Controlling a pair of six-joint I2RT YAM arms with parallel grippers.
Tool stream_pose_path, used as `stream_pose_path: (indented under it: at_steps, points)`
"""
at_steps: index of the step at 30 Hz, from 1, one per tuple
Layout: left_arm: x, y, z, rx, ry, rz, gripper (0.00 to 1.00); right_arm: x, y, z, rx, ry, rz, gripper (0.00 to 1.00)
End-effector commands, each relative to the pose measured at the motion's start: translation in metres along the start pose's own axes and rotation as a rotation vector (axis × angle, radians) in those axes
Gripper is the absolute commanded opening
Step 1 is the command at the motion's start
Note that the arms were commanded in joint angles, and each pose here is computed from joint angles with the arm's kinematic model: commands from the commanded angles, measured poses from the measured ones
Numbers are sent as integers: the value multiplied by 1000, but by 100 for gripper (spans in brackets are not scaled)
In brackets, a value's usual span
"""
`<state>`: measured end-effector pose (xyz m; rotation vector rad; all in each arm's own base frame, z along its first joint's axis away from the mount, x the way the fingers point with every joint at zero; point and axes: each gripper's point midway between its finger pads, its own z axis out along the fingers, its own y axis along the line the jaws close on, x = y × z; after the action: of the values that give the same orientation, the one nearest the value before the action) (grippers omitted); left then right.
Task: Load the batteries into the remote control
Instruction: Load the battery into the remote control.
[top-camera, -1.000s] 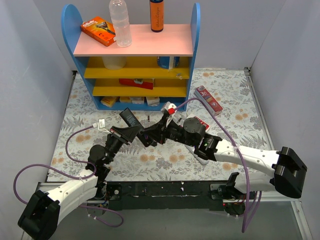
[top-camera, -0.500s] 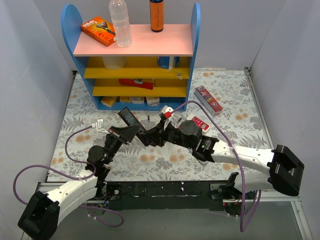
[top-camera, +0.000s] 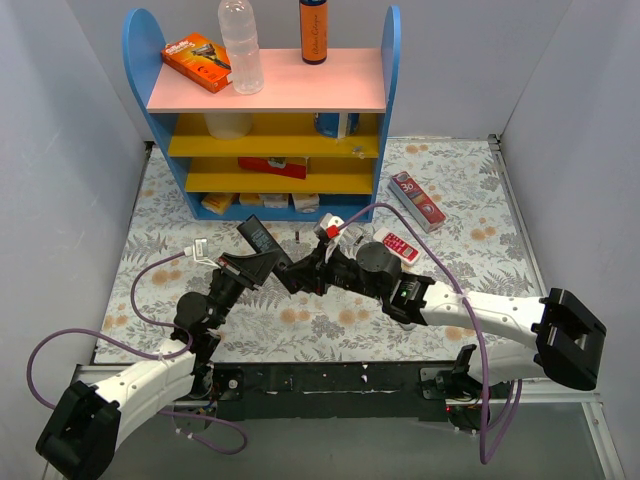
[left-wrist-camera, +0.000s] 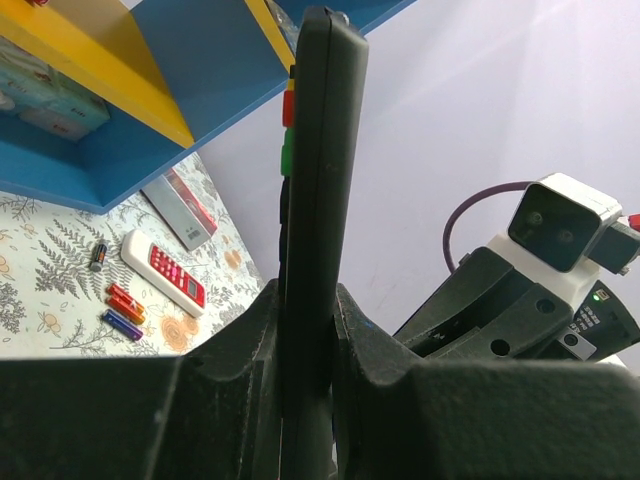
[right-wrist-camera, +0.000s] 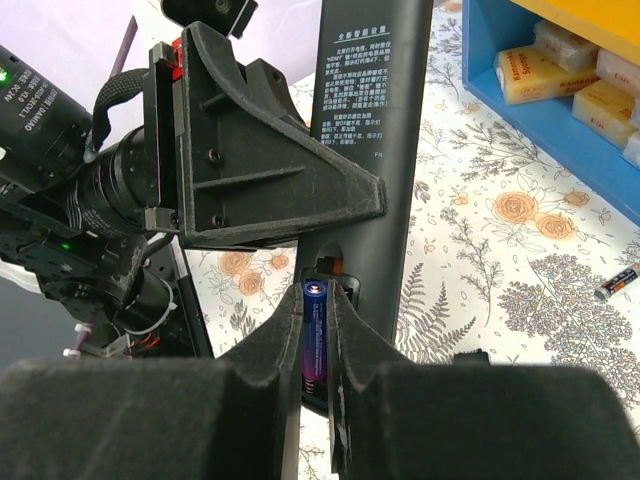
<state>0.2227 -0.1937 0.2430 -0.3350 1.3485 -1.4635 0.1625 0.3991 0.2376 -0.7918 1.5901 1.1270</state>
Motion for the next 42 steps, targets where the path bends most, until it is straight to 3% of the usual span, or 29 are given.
stream_pose_path:
  at_steps: [1,22,42]
  points:
    - [-3,-8,-5,50,-20,2,0,-6,0,4,17,-6,-22,11]
    - [-1,-16,-6,88,-5,-2,0,-14,-3,2,41,-28,-33,27]
    - [3,-19,-7,109,23,-10,0,-36,-8,-8,82,-64,-111,48]
